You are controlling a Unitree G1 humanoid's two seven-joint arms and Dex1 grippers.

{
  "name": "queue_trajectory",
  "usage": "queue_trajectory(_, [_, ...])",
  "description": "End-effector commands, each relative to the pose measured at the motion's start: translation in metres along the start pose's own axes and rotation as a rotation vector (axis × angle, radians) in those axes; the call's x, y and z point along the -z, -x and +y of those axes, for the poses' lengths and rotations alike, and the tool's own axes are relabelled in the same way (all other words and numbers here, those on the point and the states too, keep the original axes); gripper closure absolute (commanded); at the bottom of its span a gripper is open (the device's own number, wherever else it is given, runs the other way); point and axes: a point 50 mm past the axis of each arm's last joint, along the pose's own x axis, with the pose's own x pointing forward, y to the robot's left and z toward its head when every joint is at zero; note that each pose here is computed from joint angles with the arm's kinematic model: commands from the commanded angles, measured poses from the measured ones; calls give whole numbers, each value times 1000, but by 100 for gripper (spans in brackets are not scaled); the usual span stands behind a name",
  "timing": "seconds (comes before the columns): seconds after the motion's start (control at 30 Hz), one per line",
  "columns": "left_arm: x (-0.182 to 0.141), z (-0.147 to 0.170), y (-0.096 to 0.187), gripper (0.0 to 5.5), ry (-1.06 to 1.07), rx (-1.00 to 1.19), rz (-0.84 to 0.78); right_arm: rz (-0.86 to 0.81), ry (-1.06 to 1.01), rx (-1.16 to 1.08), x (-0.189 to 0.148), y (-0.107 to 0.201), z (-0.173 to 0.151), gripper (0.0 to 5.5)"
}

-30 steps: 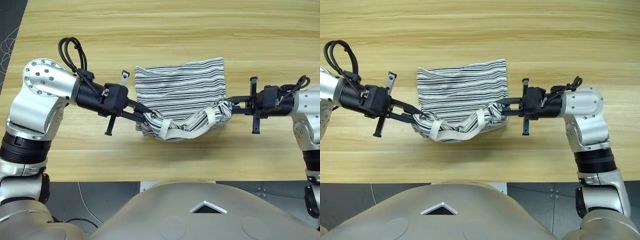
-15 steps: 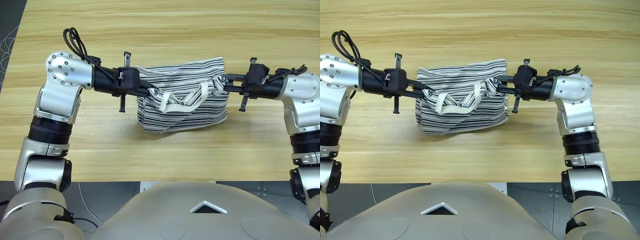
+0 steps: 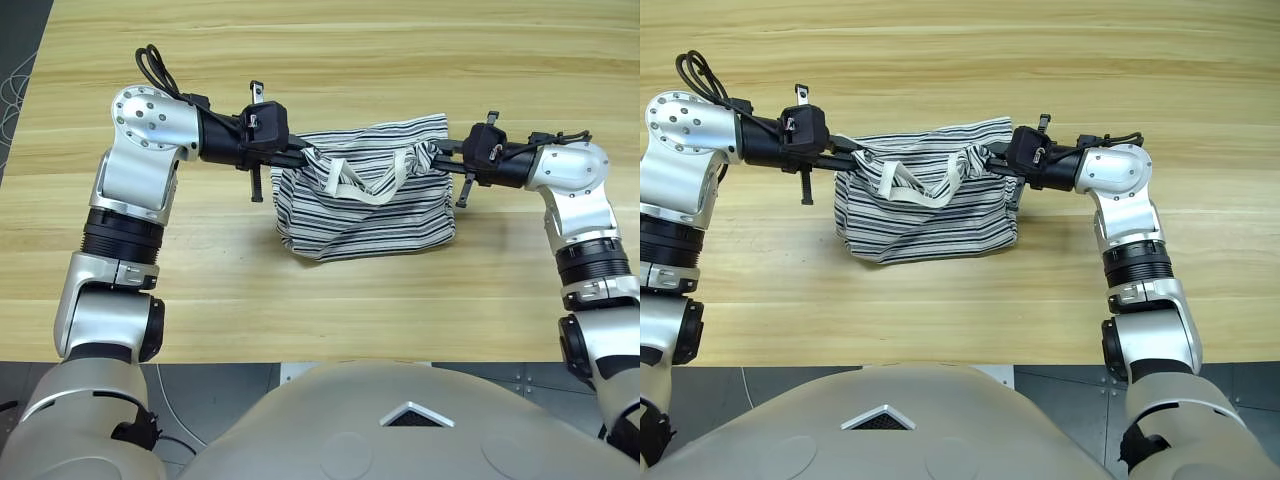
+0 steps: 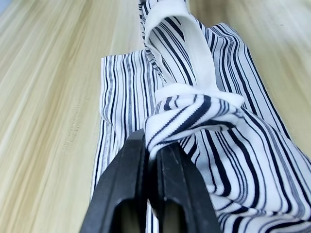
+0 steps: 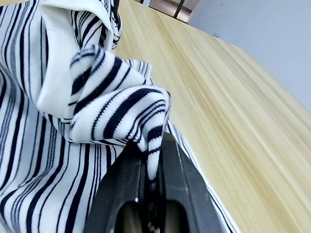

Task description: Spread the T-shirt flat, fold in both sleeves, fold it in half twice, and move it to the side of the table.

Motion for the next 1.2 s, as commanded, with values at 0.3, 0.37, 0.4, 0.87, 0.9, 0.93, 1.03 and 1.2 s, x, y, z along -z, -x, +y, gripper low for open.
queue_trajectory(0.3, [28,22,3,539,46,-120,75,60,35,75,8,-5,-19,540])
queue_trajectory(0.37, [32,20,-2,539,47,-110,79,64,30,61,11,-9,-17,540])
queue_trajectory(0.4, [33,20,-5,539,49,-108,80,69,30,55,12,-11,-16,540])
queue_trajectory(0.87, [62,32,-13,411,206,-310,129,228,-84,199,44,-18,-20,447])
queue_trajectory(0.9, [64,35,-10,411,216,-350,136,244,-104,218,46,-18,-21,447])
queue_trajectory(0.93, [65,37,-7,411,223,-375,139,257,-117,234,48,-18,-22,447])
queue_trajectory(1.03, [70,42,0,411,255,-477,178,295,-171,305,53,-19,-26,447])
queue_trajectory(1.2, [81,43,4,411,289,-597,251,272,-299,396,53,-24,-31,447])
